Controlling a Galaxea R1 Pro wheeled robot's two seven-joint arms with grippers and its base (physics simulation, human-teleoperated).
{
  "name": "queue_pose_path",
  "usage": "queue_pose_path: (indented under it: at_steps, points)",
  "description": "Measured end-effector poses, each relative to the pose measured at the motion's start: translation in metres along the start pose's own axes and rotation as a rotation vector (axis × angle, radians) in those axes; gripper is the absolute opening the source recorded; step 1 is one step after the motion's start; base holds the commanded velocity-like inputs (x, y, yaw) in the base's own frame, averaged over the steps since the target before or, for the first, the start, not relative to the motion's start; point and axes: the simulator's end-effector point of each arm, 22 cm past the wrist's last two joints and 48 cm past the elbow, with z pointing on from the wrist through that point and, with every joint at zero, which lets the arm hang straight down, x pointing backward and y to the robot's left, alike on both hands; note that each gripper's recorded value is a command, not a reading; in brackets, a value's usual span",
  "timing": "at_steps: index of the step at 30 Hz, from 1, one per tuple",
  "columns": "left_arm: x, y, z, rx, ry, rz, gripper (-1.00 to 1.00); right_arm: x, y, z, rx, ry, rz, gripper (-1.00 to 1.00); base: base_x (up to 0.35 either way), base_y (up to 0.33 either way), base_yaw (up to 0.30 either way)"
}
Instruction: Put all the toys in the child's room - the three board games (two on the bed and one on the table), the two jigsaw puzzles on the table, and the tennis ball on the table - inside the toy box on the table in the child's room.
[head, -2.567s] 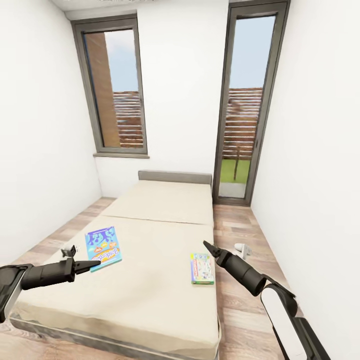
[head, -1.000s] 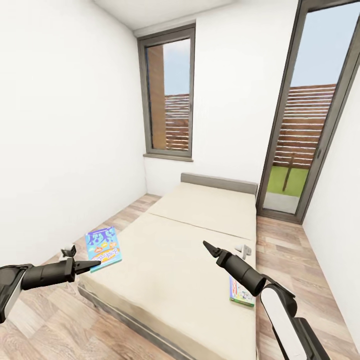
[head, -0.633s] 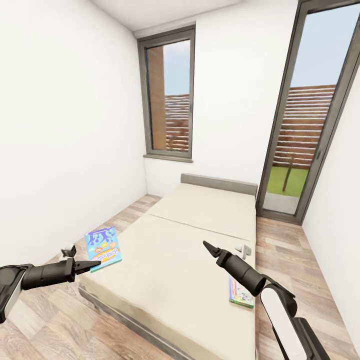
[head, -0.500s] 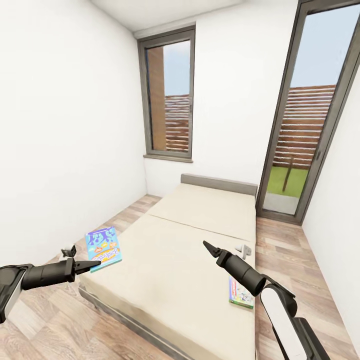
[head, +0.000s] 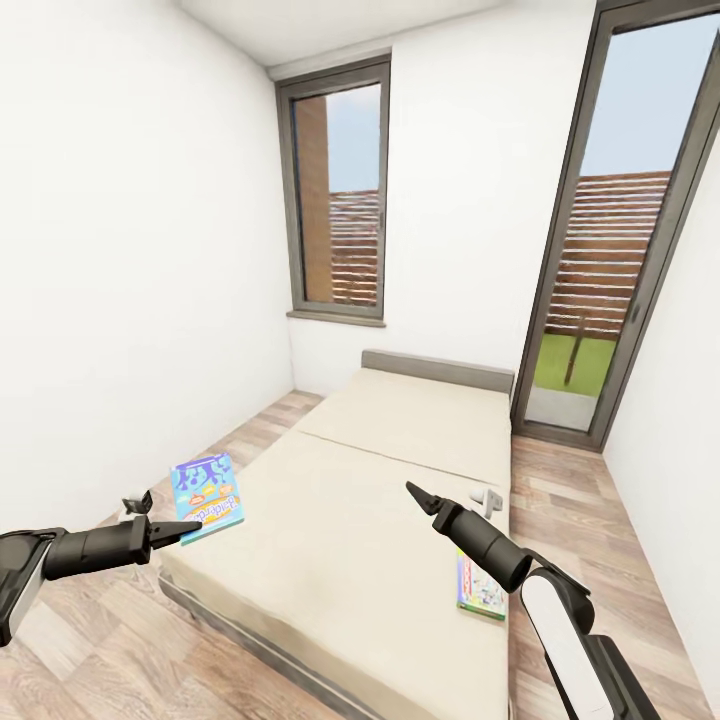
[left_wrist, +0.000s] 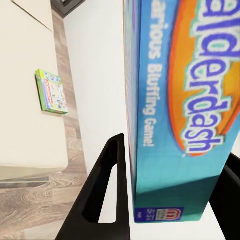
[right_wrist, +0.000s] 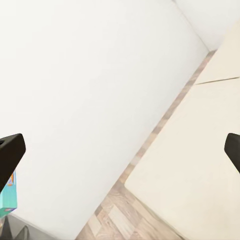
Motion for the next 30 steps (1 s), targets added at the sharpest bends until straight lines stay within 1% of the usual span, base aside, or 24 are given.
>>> queue_pose_path:
  at_steps: [30]
  points:
    - [-0.01,-0.03,-0.009,-0.001,0.002,0.0,-1.0,-0.02,0.027,-0.006,-0.003,-0.001,0.005,1.0,0.0,0.0,0.0]
